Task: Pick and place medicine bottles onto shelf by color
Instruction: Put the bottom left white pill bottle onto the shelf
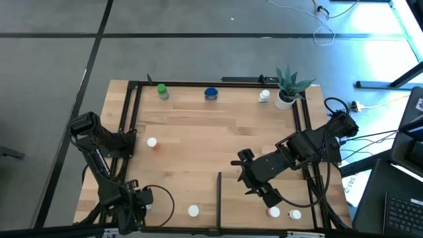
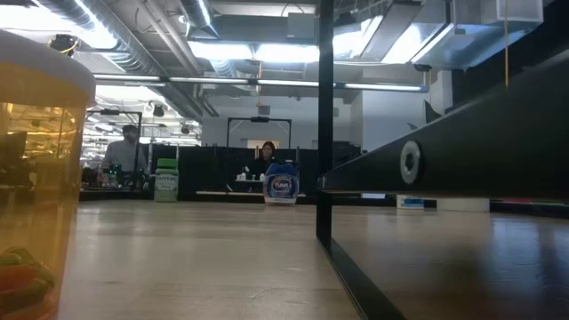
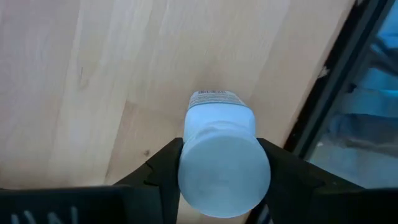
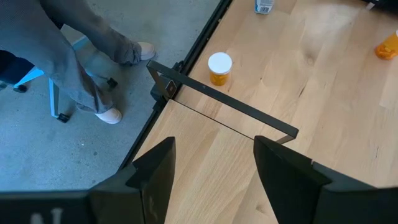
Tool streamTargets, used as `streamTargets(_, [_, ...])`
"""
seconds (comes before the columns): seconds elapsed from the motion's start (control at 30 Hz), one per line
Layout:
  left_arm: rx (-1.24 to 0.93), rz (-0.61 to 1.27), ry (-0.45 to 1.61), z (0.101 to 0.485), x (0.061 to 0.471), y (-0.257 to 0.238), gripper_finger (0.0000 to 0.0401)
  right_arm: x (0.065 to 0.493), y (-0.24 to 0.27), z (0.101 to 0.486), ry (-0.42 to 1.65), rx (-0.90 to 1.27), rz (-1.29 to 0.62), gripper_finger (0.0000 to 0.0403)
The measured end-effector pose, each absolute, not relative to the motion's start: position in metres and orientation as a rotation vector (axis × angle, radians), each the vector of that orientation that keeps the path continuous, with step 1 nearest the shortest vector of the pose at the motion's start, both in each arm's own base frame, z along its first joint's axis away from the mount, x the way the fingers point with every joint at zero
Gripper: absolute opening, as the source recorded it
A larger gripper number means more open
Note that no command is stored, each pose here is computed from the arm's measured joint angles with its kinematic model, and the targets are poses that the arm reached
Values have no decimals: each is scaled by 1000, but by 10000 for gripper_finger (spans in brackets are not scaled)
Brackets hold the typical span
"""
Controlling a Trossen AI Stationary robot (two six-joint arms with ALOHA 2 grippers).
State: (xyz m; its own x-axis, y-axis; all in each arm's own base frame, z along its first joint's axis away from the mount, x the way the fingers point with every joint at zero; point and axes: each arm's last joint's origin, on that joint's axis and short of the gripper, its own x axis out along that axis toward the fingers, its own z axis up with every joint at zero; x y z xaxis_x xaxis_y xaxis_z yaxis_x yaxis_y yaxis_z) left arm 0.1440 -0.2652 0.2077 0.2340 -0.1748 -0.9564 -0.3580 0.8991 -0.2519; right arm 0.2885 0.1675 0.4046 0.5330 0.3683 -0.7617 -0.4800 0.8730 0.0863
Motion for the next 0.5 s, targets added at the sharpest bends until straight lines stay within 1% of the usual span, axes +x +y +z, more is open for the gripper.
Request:
streamTargets(0.2, [-560, 128, 1318, 226, 155, -251, 165, 289, 168, 405, 873, -140, 508, 218])
streamTargets(0.33, [-622, 102, 1279, 245, 161, -241, 165, 288, 167, 405, 873, -140, 507, 218])
streamTargets(0.5, [-620, 43, 1220, 279, 169, -225, 165, 289, 167, 405, 873, -139, 507, 218])
